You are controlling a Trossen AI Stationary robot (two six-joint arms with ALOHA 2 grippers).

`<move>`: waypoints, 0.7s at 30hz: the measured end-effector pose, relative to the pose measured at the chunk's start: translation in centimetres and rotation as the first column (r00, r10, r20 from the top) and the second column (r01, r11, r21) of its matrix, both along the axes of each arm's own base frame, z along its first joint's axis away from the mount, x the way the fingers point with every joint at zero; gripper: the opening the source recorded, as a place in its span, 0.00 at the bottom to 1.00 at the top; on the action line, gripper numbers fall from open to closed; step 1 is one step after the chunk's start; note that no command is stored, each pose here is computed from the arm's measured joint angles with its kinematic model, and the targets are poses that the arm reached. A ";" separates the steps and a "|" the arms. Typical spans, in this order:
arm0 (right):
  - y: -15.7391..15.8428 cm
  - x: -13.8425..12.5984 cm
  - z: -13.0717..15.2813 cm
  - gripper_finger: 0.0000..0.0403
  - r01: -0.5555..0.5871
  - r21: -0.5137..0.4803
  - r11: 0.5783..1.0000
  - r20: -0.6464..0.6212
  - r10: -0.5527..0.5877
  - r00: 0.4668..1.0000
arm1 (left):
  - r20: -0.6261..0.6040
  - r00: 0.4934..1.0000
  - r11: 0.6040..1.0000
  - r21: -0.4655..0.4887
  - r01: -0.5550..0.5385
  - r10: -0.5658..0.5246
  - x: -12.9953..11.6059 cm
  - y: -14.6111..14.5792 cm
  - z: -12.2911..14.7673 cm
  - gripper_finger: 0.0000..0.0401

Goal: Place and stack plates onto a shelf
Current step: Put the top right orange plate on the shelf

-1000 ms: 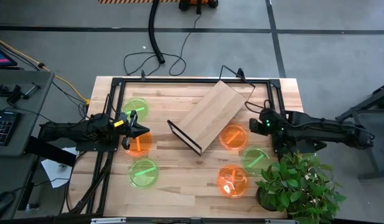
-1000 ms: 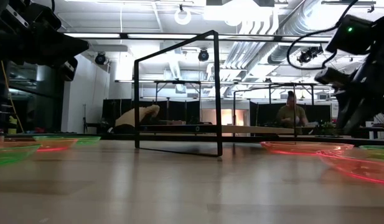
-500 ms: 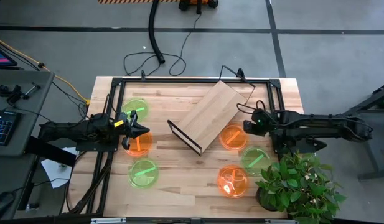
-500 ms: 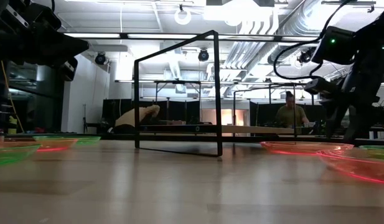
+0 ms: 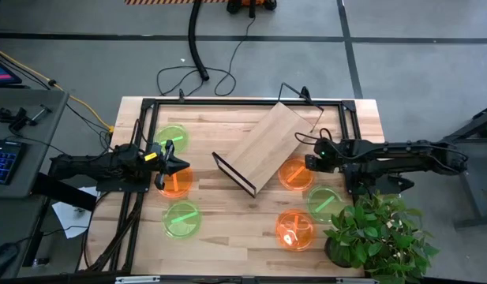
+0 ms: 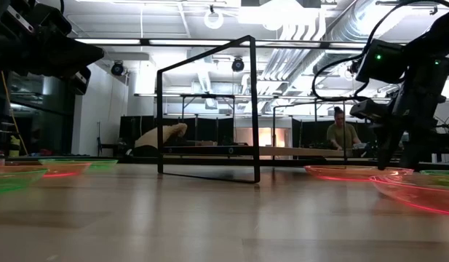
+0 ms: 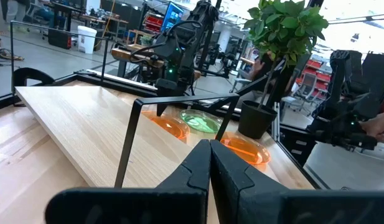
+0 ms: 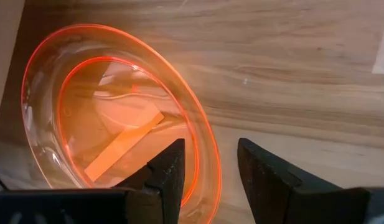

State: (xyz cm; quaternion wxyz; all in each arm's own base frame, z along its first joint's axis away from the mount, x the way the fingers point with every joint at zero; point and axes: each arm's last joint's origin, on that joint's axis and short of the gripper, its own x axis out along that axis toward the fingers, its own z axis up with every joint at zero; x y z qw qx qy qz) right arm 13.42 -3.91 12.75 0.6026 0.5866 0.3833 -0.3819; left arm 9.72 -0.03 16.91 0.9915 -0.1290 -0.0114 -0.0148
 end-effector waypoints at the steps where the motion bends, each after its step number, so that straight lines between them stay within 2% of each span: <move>1: 0.0 0.0 0.0 0.35 -0.008 -0.003 1.000 0.000 0.008 1.000 | 0.000 1.000 1.000 0.000 0.000 0.000 0.0 0.0 0.0 0.00; 15: 0.0 -0.1 -0.1 0.33 -0.017 0.001 1.000 -0.006 0.017 1.000 | 0.000 1.000 1.000 0.000 0.000 0.000 0.0 0.0 0.0 0.00; 18: 0.0 -0.1 -0.2 0.28 -0.014 -0.005 1.000 -0.021 0.014 1.000 | 0.000 1.000 1.000 0.000 0.000 0.000 0.0 0.0 0.0 0.00; 21: 0.0 -0.2 -0.3 0.16 -0.013 -0.017 1.000 -0.040 0.013 0.999 | 0.000 1.000 1.000 0.000 0.000 0.000 0.0 0.0 0.0 0.00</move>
